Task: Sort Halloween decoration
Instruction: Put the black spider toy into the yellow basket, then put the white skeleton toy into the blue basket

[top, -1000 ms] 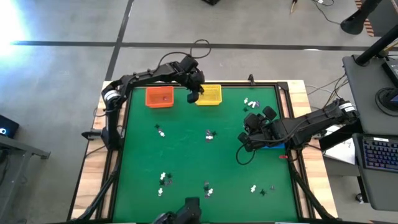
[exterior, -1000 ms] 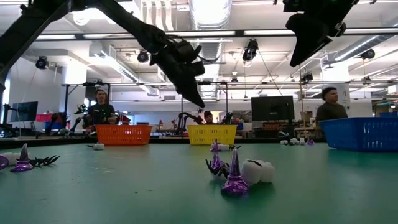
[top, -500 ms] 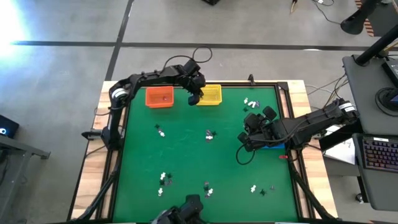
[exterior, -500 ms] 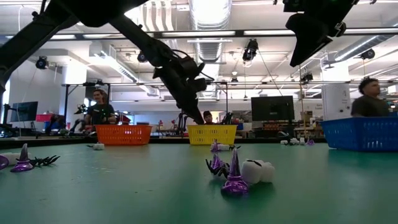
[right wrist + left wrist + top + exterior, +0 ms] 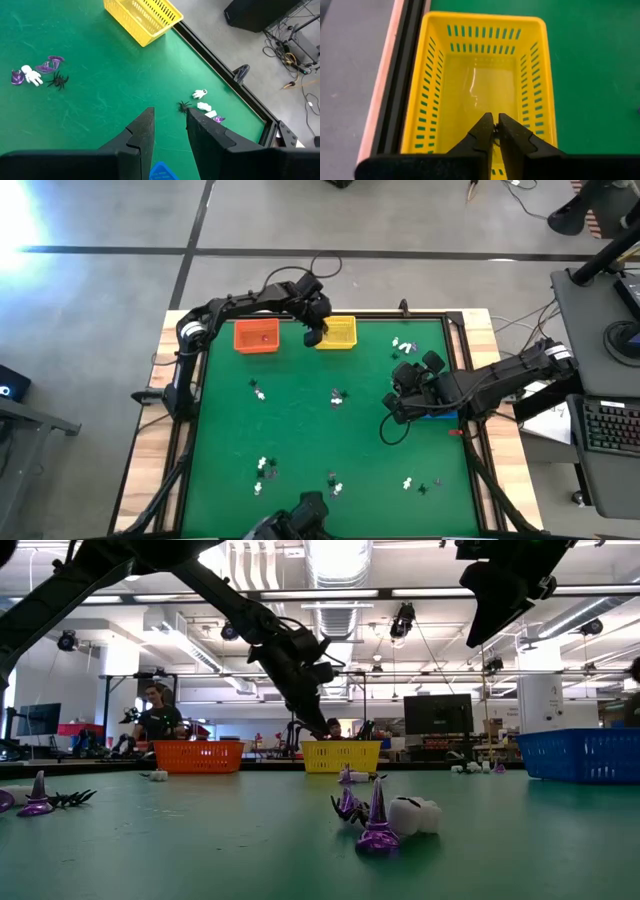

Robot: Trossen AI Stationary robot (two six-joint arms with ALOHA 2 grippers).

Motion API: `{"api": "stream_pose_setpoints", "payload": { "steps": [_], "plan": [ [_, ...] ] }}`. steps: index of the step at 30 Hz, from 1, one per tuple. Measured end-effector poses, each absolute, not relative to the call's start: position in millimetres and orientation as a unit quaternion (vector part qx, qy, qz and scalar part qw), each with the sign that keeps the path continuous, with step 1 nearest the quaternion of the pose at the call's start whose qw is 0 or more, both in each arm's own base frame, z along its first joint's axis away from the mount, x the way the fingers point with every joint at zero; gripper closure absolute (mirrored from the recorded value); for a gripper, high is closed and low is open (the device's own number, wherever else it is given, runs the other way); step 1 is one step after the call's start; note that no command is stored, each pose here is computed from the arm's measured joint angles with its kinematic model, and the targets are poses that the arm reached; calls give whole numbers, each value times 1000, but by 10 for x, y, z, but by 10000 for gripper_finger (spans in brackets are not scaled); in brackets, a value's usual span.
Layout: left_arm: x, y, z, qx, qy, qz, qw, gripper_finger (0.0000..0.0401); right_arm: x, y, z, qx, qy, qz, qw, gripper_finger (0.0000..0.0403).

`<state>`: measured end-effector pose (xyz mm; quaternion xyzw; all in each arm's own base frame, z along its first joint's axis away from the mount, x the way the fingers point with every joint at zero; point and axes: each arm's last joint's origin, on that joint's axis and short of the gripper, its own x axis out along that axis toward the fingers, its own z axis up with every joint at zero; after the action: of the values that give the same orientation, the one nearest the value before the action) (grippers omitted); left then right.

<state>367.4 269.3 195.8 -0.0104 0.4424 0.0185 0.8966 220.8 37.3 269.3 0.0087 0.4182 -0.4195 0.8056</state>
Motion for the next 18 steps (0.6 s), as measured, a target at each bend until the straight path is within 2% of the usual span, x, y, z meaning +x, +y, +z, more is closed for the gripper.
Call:
{"api": "stream_pose_setpoints", "payload": {
  "steps": [10,18],
  "plan": [
    [3654,2683,1943,-21,457,26,889,330,2206,373,2692,4,421,-417,805,296],
    [3546,2440,1899,-74,544,-13,836,325,2207,373,2692,-14,430,-408,805,296]
  ]
}}
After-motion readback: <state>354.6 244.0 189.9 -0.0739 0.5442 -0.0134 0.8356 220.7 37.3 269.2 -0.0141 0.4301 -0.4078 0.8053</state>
